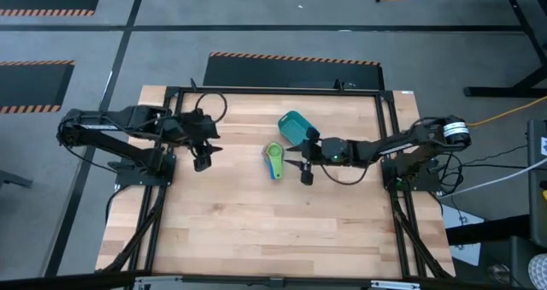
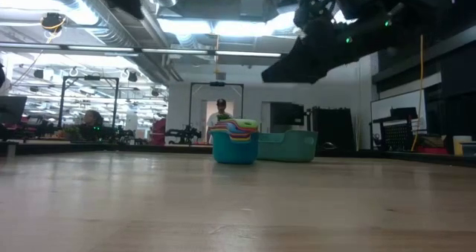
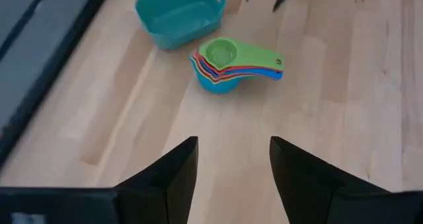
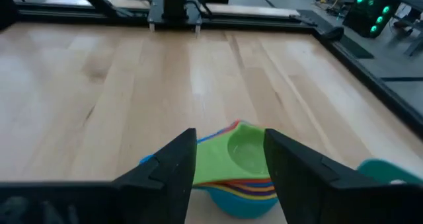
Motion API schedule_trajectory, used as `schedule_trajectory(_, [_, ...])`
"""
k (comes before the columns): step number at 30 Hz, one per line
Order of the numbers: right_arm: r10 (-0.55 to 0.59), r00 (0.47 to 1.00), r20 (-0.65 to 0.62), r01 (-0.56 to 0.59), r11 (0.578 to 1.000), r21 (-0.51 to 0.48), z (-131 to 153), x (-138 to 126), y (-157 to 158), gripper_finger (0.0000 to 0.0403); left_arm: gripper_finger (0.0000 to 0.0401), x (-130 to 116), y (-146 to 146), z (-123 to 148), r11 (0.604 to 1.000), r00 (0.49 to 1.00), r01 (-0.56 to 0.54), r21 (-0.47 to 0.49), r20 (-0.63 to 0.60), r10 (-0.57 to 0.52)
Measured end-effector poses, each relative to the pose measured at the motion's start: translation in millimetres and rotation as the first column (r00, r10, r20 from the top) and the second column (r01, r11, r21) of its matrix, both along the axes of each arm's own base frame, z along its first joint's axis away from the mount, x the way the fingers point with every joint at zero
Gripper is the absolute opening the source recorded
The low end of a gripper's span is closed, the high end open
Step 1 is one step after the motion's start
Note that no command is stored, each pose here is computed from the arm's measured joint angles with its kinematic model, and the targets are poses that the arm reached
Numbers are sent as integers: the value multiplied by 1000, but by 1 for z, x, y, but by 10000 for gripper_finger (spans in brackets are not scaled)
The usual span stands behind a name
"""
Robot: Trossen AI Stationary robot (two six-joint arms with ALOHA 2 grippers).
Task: Nest measuring cups in basket
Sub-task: Put the nested measuring cups into the green bin
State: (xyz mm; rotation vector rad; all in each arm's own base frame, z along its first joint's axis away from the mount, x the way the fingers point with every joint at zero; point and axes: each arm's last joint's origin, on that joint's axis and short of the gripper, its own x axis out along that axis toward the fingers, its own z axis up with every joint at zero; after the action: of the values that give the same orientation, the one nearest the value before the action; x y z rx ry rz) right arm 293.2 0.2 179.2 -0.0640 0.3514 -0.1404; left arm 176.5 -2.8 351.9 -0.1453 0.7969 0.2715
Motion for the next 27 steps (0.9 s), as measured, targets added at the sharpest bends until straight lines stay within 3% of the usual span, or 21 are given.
schedule_trajectory(6, [1, 999, -46, -1, 1000, -2, 20, -19, 0, 182, 181, -1, -3, -62, 993, 989, -25, -119, 142, 42])
schedule_trajectory(10, [1, 999, -49, -1, 1000, -3, 31, -28, 0, 182, 181, 4, -4, -101, 962, 957, -55, -267, 260, 126])
schedule_trajectory(14, [0, 1000, -25, 0, 1000, -3, 39, -33, -1, 182, 180, 9, -5, -134, 881, 909, -83, -466, 327, 258])
schedule_trajectory(19, [-15, 998, -57, 14, 1000, -5, 37, -35, -3, 182, 180, 8, -5, -168, 755, 841, -126, -644, 335, 426])
schedule_trajectory(27, [-20, 996, -88, 20, 1000, -5, 30, -32, -4, 182, 180, 11, -3, -197, 622, 788, -265, -737, 207, 580])
